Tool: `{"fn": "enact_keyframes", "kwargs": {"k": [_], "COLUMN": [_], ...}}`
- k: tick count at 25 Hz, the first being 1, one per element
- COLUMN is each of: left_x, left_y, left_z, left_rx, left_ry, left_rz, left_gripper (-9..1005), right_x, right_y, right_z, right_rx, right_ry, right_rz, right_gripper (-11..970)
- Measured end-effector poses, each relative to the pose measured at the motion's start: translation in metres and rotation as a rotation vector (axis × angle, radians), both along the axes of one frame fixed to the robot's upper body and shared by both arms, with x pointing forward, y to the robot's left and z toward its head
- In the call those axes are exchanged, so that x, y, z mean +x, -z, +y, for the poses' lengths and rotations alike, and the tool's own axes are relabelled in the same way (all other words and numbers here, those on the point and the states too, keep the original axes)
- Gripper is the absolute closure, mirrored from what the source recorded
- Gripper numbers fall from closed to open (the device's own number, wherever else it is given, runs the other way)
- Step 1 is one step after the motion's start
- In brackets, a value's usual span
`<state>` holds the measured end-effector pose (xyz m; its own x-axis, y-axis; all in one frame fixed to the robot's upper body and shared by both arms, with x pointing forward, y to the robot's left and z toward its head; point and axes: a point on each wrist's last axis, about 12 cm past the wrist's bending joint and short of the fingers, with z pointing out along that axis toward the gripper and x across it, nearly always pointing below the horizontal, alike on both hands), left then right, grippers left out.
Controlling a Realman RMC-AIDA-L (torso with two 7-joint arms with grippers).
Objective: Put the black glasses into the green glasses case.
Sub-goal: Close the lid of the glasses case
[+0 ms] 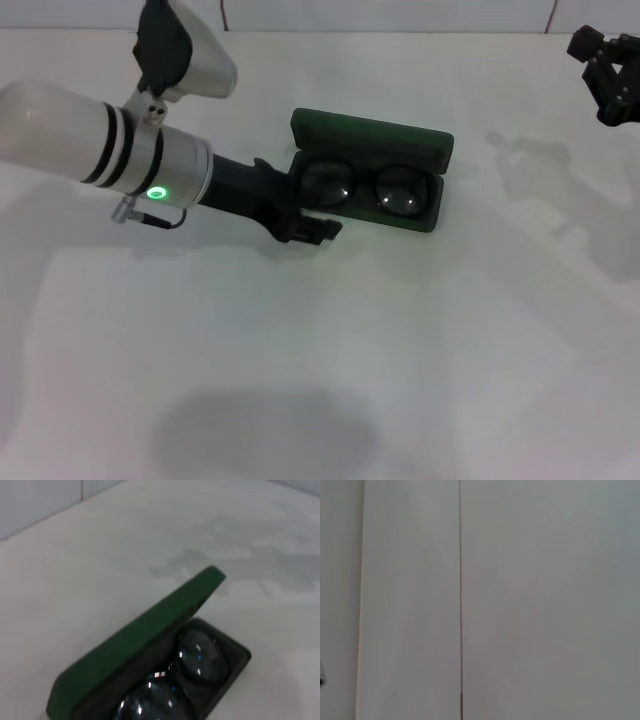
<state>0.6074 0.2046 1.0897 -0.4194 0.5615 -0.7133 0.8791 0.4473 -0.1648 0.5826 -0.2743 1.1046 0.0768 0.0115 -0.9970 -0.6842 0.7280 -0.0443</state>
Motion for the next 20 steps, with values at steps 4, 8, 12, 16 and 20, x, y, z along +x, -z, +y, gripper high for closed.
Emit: {"fn": "enact_keyframes", "kwargs": {"k": [4,8,12,16,20], "left_x": [-0.002,0.0,0.0,0.003,0.006], "left_y": [0.003,0.004,0.006,0.007,0.005], "left_z": [0.001,-0.001,-0.005,-0.01,-0.011], "left_rx": [0.031,0.04,0.052,0.068,0.059], "left_ry": [0.004,0.003,0.006,-0.006,-0.018], "left_rz": [0.011,0.006,-0.001,-0.024,-0.036], "left_gripper": [441,441,441,441,441], "right_x": [0.001,0.002,0.003,0.003,0.003], "right_y": [-0.001,-0.002,-0.003,-0.003,-0.002], "right_z": [0.001,0.002,0.003,0.003,0.003], "right_rx": [0.0,-0.001,-0.001,-0.001,-0.001], "right_ry": [-0.003,-0.005,-0.007,-0.007,-0.007], "right_rz": [-0.003,-0.006,-0.007,-0.007,-0.006], "right_gripper": [936,935,935,935,935]}}
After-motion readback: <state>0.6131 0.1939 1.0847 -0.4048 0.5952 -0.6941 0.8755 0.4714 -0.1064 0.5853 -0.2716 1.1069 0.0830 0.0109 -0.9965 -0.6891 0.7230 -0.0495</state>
